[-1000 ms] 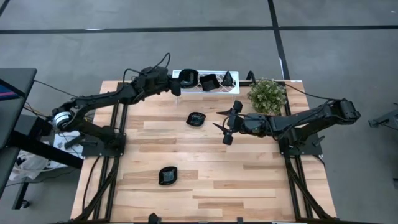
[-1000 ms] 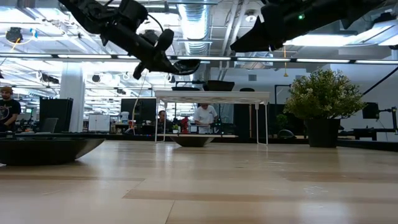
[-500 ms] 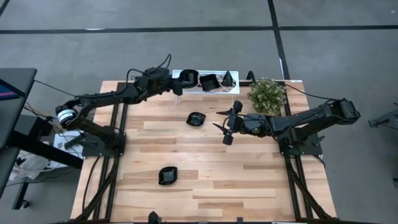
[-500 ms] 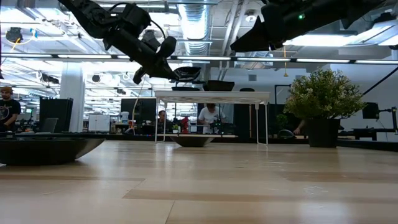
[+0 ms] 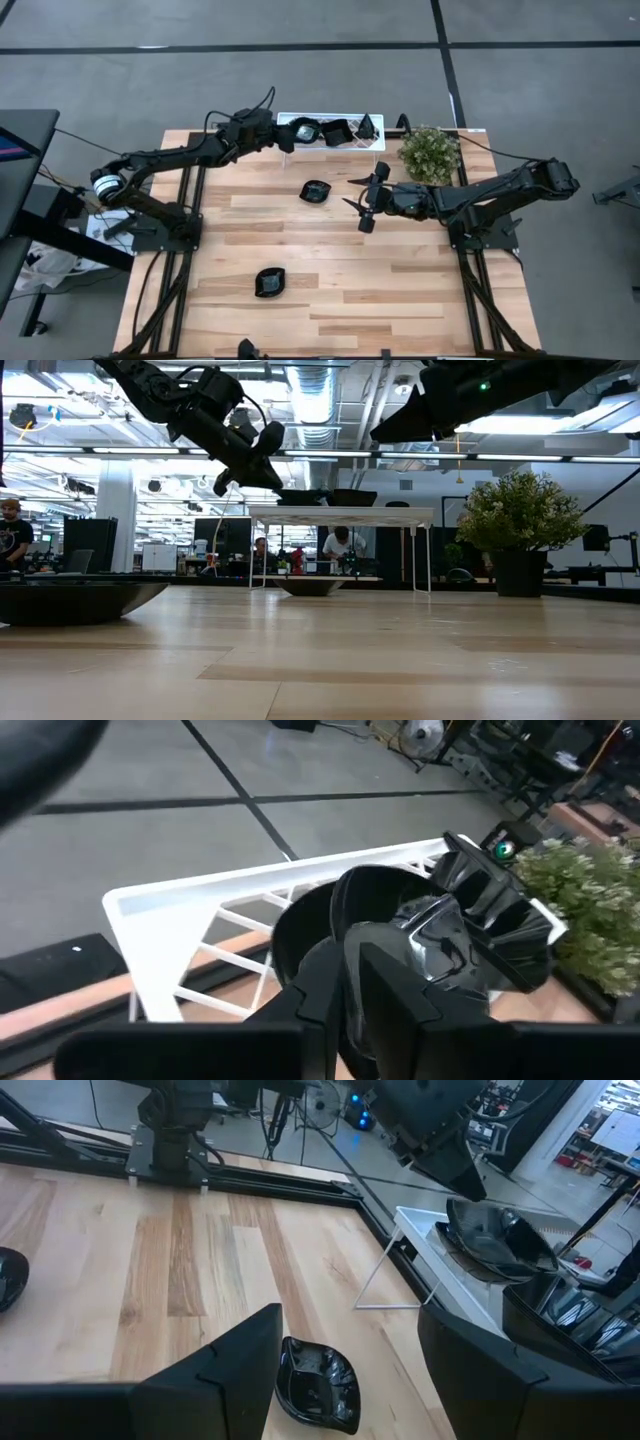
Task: Pick & Place Mini shaped plates
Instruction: Stack the middle leaf-shaped plate on top of the leaf-shaped plates on the shelf, then stack the bottom leaf-shaped plate on top of the leaf-shaped plates on the shelf
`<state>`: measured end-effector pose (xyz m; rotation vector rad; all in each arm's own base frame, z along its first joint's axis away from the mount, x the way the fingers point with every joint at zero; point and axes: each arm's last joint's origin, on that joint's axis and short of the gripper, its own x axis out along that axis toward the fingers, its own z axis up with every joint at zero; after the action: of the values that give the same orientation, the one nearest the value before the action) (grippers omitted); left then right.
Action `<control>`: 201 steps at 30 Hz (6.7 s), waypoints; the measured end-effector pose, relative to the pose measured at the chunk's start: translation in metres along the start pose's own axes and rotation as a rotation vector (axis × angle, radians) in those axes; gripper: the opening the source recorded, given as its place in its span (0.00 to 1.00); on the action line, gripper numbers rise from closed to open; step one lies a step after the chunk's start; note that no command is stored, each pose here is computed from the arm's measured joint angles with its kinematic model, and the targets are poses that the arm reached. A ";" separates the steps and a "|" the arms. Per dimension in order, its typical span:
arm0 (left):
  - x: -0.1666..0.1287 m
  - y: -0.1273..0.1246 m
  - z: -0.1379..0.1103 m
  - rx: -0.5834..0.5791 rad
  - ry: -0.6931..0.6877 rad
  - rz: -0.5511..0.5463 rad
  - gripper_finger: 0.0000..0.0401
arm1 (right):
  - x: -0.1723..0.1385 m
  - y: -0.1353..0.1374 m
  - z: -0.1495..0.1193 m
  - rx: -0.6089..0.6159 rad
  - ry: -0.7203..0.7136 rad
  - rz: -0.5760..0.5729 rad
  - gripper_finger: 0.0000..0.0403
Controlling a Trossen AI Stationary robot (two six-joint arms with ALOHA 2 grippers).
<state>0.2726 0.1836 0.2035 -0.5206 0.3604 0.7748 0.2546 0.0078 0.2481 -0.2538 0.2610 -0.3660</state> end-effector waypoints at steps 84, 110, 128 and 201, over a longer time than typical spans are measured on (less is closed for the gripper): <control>-0.180 -0.056 -0.208 0.412 0.366 -0.714 0.27 | -0.005 0.009 0.019 0.017 -0.069 0.056 0.57; -0.174 -0.057 -0.257 0.427 0.592 -0.634 0.38 | -0.007 0.015 0.017 0.097 -0.056 0.167 0.57; -0.168 -0.054 -0.269 0.410 0.666 -0.597 0.38 | -0.007 0.015 0.015 0.105 -0.034 0.171 0.57; -0.164 -0.056 -0.278 0.308 0.679 -0.555 0.36 | -0.007 0.015 0.015 0.105 -0.034 0.170 0.57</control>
<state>0.1724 -0.1002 0.0744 -0.5463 0.9011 -0.0215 0.2577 0.0270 0.2589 -0.1337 0.2273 -0.2064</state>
